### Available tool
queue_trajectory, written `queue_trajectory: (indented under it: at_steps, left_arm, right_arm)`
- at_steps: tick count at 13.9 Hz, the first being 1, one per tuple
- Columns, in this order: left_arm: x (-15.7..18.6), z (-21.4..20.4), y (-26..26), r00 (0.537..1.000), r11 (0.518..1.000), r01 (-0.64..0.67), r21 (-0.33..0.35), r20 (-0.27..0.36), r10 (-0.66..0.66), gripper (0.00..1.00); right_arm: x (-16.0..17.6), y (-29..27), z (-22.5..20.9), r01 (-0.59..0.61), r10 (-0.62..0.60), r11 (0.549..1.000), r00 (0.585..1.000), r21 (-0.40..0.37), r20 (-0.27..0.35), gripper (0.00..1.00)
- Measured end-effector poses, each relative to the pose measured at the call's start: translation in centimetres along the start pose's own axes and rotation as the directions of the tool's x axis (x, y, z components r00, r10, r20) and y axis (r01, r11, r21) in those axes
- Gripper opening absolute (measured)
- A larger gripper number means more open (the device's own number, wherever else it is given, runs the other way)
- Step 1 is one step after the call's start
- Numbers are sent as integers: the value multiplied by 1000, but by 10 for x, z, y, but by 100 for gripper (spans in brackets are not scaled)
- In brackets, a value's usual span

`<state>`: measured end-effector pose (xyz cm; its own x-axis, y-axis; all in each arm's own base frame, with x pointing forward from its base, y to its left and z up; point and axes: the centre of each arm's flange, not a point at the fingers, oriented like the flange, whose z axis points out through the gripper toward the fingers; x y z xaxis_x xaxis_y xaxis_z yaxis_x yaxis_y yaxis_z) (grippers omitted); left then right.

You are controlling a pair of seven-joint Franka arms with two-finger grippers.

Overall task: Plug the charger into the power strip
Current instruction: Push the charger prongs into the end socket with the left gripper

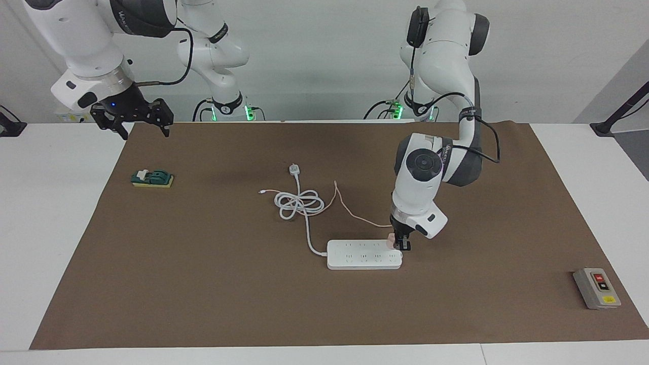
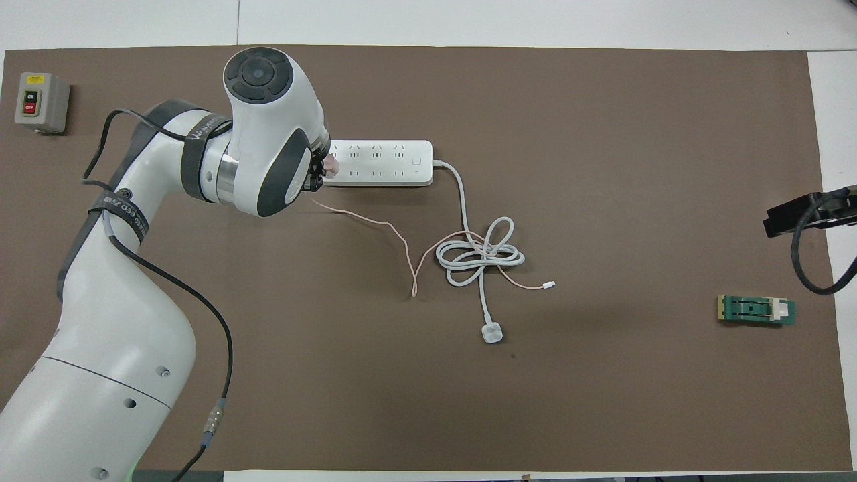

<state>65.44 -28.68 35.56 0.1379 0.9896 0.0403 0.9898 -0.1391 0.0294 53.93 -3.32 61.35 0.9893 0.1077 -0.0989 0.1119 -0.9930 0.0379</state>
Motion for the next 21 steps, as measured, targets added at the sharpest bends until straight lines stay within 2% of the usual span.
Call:
queue_trajectory:
  at_steps: [17,21]
  left_arm:
    - [-5,1,-4,1000,1000,-2,20,-7,2,30]
    - [-5,12,-2,1000,1000,-1,30,-10,1,30]
  right_arm:
    - [-1,0,-2,0,0,1000,1000,0,-3,100]
    - [-1,0,-2,0,0,1000,1000,0,-3,100]
